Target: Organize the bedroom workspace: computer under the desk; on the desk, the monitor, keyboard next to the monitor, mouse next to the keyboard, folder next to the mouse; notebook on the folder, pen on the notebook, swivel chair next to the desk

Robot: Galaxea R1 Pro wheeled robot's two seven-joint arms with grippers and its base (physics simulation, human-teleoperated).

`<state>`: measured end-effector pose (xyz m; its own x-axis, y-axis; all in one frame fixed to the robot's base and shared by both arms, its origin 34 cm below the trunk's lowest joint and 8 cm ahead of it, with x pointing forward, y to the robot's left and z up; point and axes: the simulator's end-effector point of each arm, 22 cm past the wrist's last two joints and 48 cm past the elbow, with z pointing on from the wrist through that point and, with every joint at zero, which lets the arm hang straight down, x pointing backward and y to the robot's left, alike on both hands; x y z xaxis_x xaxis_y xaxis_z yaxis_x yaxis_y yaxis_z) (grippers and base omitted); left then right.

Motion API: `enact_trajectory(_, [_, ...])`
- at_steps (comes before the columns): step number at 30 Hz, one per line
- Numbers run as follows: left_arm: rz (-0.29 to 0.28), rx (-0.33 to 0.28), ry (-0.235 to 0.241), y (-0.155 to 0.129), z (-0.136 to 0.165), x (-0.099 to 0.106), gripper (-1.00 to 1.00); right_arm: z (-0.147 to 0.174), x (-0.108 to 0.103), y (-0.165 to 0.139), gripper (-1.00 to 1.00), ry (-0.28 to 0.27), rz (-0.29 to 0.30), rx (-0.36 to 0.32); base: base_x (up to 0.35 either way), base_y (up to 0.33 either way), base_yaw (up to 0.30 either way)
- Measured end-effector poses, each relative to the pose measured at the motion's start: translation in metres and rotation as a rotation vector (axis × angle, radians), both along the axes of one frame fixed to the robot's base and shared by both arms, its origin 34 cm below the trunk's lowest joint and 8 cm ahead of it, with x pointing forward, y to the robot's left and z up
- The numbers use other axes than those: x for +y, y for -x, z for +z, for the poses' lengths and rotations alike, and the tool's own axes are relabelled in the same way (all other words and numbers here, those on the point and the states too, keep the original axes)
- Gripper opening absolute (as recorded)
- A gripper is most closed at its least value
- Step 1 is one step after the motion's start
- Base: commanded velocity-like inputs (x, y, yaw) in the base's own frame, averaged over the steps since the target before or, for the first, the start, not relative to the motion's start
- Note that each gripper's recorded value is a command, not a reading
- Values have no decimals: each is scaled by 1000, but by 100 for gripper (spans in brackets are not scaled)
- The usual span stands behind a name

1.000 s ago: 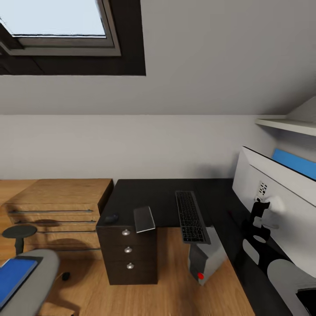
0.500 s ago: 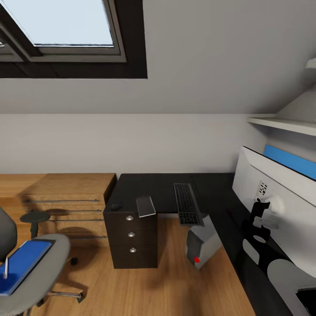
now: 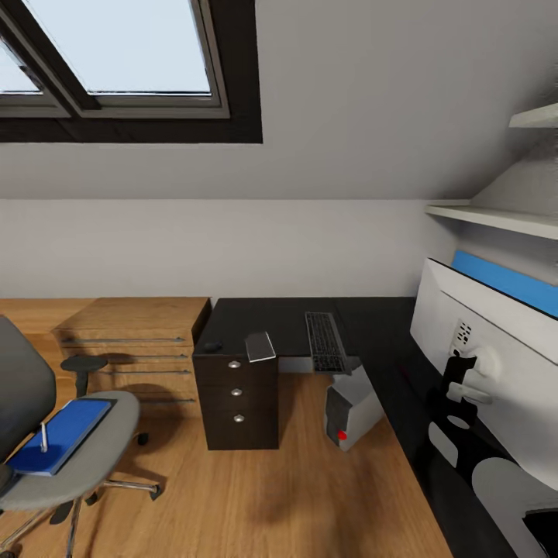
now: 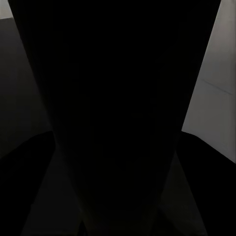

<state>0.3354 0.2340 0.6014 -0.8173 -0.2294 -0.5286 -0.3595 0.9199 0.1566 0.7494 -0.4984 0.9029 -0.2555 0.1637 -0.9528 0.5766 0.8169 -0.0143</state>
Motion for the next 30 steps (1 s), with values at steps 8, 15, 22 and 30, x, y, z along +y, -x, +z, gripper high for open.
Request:
enact_trajectory(8, [0, 0, 0, 0, 0, 0, 100, 0, 1, 0, -100, -1, 1, -1, -341, 0, 0])
enact_trajectory(15, [0, 0, -1, 0, 0, 0, 100, 0, 1, 0, -100, -1, 1, -1, -341, 0, 0])
enact_trajectory(22, [0, -1, 0, 0, 0, 0, 100, 0, 2, 0, -100, 3, 5, 2, -341, 0, 0])
enact_trajectory(30, [0, -1, 0, 0, 0, 0, 100, 0, 1, 0, -100, 2, 4, 0, -341, -8, 0])
